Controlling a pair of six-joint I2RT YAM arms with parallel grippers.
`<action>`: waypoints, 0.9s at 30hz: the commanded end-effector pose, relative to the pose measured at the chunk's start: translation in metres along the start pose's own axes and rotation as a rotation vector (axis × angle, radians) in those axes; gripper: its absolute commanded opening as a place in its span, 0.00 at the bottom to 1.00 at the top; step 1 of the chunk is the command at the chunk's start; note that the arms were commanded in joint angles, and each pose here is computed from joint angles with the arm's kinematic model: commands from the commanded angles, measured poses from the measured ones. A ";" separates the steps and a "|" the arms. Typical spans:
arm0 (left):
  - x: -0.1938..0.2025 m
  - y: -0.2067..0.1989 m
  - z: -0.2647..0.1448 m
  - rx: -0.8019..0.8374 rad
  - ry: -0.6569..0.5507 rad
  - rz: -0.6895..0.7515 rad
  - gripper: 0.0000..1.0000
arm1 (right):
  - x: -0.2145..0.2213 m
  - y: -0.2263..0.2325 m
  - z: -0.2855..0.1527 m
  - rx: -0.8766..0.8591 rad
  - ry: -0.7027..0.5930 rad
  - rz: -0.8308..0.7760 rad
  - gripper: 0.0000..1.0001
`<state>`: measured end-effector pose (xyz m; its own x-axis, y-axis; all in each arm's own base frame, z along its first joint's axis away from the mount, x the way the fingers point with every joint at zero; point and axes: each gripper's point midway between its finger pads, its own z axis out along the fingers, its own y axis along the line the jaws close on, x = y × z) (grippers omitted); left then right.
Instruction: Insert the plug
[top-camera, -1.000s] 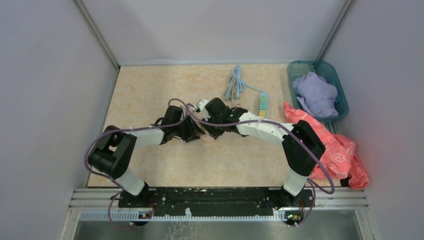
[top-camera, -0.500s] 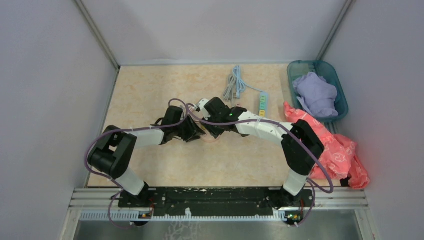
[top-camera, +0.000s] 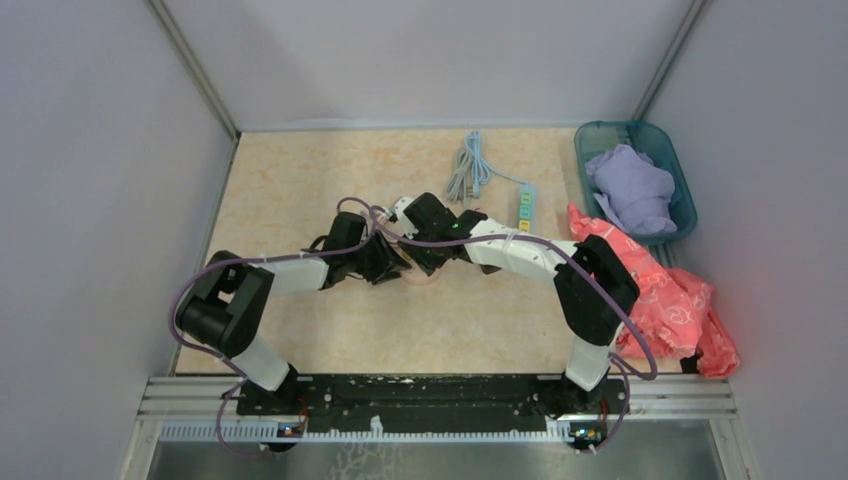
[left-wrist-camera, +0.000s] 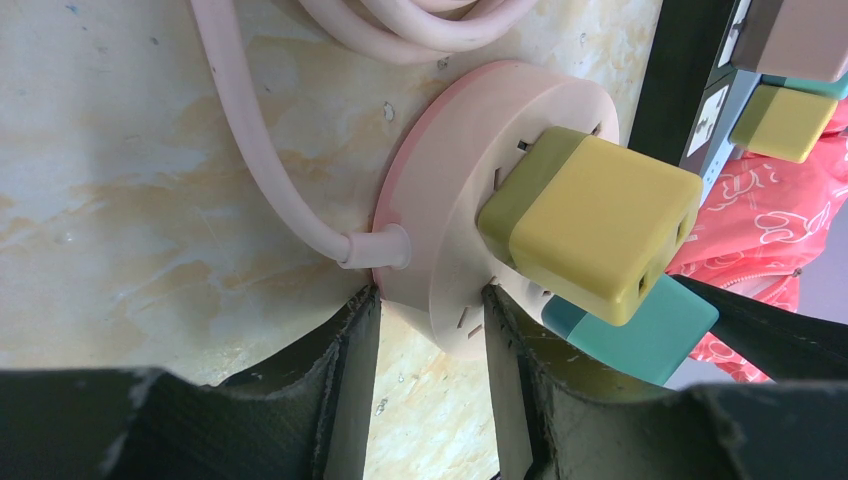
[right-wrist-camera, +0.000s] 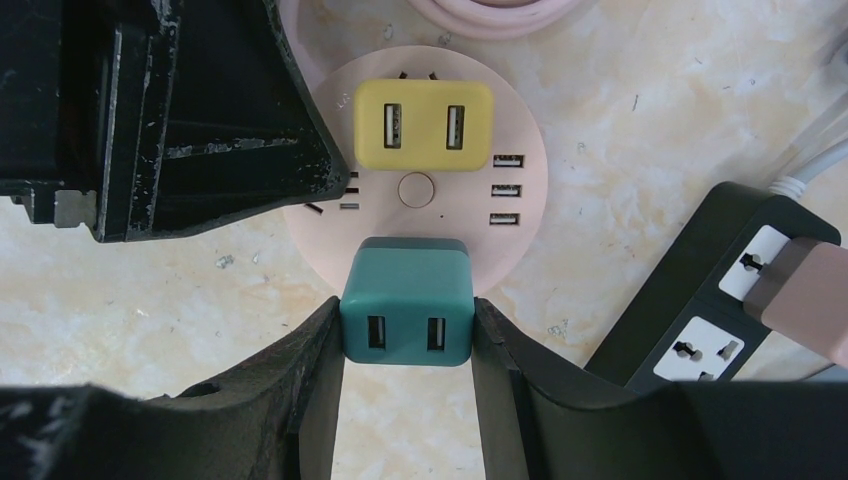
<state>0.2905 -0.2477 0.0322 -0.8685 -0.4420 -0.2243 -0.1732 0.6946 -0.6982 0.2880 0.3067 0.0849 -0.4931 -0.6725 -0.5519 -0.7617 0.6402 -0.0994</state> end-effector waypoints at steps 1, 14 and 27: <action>0.010 0.012 0.004 -0.037 0.028 0.001 0.48 | 0.030 -0.003 0.014 0.016 0.108 -0.001 0.00; 0.009 0.014 0.005 -0.048 0.022 0.000 0.47 | 0.096 -0.027 0.037 0.022 0.254 0.041 0.00; 0.007 0.014 0.004 -0.054 0.013 0.002 0.47 | 0.129 -0.011 0.043 -0.023 0.345 -0.003 0.00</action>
<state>0.2913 -0.2483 0.0318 -0.8678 -0.4422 -0.2266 -0.1711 0.6941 -0.6993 0.2988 0.3033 0.0633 -0.4996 -0.6242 -0.6006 -0.7692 0.6386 -0.0239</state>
